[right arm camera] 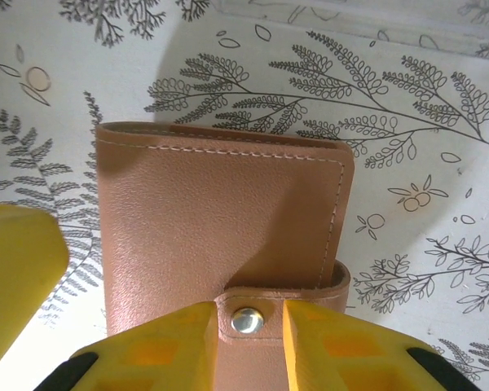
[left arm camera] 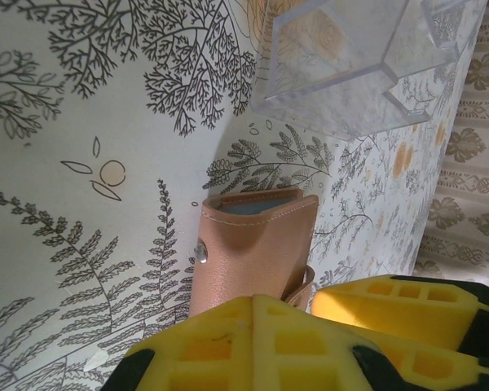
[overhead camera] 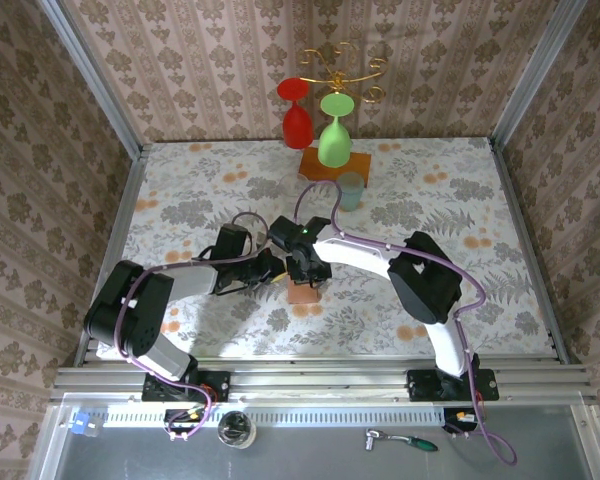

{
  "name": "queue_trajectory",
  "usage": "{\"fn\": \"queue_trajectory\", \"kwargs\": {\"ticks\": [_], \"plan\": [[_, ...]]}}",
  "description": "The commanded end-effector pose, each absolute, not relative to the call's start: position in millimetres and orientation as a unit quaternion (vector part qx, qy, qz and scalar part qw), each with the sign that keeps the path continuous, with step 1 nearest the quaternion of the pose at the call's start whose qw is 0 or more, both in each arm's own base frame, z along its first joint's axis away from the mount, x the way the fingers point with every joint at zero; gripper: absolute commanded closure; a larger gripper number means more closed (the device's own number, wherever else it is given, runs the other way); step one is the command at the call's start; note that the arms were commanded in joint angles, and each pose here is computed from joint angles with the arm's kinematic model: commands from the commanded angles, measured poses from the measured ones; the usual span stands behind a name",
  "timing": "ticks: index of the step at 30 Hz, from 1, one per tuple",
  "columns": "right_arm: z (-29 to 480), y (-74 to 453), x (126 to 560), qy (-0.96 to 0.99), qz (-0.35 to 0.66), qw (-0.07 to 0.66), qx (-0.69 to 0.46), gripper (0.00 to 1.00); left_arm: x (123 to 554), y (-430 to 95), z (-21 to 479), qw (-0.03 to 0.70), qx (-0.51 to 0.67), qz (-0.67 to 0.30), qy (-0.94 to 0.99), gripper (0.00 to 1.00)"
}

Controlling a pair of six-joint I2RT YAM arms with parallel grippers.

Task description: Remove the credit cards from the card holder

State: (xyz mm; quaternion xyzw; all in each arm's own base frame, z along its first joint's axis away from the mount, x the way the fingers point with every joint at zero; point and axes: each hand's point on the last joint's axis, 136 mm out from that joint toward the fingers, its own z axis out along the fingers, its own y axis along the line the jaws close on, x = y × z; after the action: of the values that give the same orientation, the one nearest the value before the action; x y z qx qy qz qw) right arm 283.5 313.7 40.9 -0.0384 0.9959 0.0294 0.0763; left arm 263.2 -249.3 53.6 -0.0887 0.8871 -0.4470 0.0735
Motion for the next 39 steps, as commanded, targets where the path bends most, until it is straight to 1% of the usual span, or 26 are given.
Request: {"fn": "queue_trajectory", "kwargs": {"ticks": [1,5,8,10,16,31,36,39], "plan": [[31.5,317.8,280.5,0.997,0.027,0.067,-0.029,0.71,256.1,-247.9,48.9,0.06,-0.08,-0.449,0.888,1.0],[24.9,317.8,279.8,0.997,0.028,0.063,-0.028,0.71,255.0,-247.6,48.2,0.058,-0.08,-0.448,0.889,1.0],[20.9,320.6,277.9,0.997,0.035,0.056,-0.031,0.65,254.8,-247.9,47.8,0.056,-0.08,-0.449,0.888,1.0],[18.8,321.4,276.4,0.997,0.038,0.052,-0.031,0.62,254.3,-248.2,47.9,0.055,-0.079,-0.449,0.888,1.0],[13.9,318.1,273.6,0.998,0.03,0.046,-0.03,0.62,253.1,-246.7,46.2,0.054,-0.083,-0.447,0.889,1.0],[7.1,309.2,269.5,0.998,0.026,0.046,-0.022,0.84,254.2,-252.6,48.2,0.049,-0.079,-0.445,0.891,1.0],[11.0,306.7,270.3,0.998,0.032,0.051,-0.02,0.86,252.7,-259.9,48.2,0.045,-0.072,-0.441,0.893,1.0],[20.1,306.8,273.1,0.997,0.038,0.062,-0.021,0.84,252.2,-262.4,46.5,0.042,-0.071,-0.439,0.895,1.0]]}}
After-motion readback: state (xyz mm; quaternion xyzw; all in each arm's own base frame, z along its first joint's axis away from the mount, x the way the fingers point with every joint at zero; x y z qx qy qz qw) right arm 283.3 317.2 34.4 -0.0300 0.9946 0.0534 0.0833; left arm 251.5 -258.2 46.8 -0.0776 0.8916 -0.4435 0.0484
